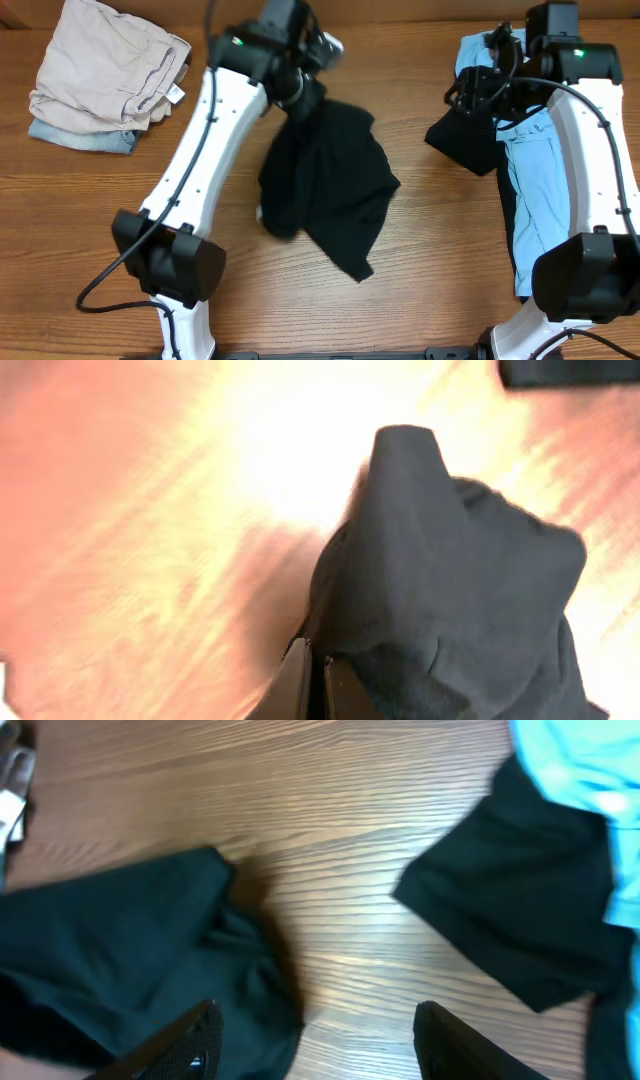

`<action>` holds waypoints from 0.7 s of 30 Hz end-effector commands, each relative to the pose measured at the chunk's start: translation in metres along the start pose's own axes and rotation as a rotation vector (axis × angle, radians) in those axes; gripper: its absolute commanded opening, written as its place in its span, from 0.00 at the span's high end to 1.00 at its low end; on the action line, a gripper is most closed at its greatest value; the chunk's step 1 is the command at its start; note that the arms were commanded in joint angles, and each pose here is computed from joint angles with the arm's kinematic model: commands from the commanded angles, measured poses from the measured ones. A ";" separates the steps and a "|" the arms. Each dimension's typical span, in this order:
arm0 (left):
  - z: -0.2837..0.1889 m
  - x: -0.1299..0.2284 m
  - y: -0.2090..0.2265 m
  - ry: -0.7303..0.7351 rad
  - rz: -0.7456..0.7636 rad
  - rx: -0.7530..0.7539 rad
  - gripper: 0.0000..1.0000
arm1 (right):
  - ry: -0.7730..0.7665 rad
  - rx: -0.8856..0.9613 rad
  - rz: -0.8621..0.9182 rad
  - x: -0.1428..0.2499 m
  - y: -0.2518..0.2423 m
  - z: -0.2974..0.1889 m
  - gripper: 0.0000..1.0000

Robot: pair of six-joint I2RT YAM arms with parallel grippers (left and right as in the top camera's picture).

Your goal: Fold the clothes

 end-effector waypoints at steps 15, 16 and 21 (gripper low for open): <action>-0.074 -0.031 0.027 -0.142 -0.052 -0.244 0.96 | 0.044 -0.160 -0.163 0.016 0.122 0.080 0.35; -0.077 -0.031 0.030 -0.148 -0.075 -0.262 0.96 | 0.055 -0.163 -0.148 0.023 0.122 0.091 0.35; -0.080 -0.033 0.029 -0.161 -0.082 -0.261 0.95 | 0.075 -0.186 -0.171 0.035 0.133 0.104 0.34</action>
Point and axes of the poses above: each gripper's point midway between its finger pads, its own z axis out along the fingers, its own y axis along the line the jaws close on, x = y × z, the point moved 2 cm from there along -z, back along the fingers, and after that the axes turned 8 degrees about -z, right-handed, at the moved point
